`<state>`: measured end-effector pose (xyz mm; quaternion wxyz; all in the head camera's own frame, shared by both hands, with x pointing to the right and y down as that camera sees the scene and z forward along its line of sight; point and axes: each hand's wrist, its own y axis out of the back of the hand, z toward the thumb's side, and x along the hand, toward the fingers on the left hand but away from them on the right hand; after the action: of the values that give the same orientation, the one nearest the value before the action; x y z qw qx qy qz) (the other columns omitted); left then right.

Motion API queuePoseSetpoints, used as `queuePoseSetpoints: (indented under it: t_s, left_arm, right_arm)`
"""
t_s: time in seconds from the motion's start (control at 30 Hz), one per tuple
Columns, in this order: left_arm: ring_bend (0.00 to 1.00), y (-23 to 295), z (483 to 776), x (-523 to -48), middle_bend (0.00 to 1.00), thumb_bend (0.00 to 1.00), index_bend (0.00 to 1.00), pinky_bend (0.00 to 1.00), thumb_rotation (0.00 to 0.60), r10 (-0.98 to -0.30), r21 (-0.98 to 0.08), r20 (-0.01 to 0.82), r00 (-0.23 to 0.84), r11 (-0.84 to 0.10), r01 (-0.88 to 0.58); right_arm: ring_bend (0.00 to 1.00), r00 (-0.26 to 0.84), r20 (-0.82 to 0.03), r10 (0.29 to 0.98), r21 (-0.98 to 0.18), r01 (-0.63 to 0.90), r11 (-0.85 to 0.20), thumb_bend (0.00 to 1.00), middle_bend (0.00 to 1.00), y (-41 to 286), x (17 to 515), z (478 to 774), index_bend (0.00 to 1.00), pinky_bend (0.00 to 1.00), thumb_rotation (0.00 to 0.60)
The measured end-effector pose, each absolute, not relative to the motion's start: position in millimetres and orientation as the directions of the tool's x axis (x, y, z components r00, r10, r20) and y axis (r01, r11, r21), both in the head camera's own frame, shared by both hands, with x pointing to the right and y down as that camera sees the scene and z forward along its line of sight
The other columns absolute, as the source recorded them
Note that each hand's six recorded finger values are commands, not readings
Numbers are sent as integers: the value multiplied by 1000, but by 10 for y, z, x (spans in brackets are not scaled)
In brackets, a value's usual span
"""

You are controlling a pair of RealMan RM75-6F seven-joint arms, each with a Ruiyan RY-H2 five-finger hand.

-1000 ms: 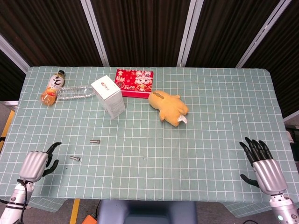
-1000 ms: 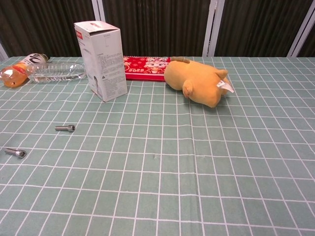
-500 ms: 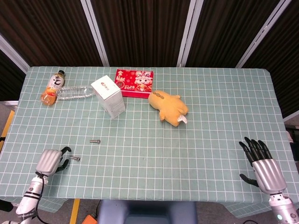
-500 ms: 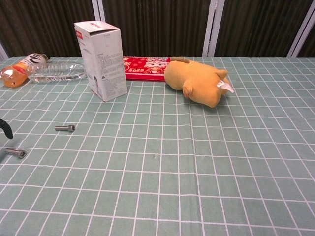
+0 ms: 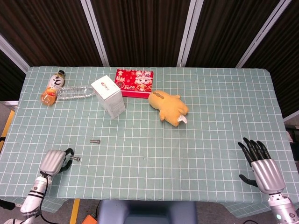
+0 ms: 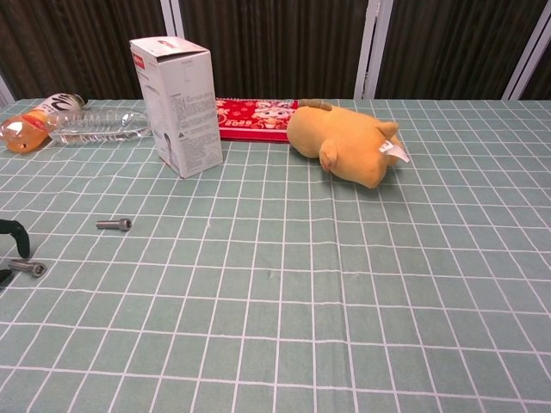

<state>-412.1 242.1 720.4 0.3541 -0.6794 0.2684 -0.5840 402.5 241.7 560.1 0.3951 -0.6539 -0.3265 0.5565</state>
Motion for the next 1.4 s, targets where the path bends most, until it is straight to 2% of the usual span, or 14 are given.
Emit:
queuePoseSetpoints:
  t_s: [1.0,1.4]
  left_arm:
    - [1000,2403,7261,-4107,1000,423,525,1000,600,-772,-786,613,170,-617,32]
    - [1000,2365,7161,-4077,1000,449,532,1000,600,-792,-807,584,181,-590,22]
  right_arm:
    - [0,160,-480,863,-875,-16,-483,154,0,2416,4025,5626,0,0,600]
    - [0,160,-482,861,-874,-16,-486,154,0,2417,4019,5633,0,0,600]
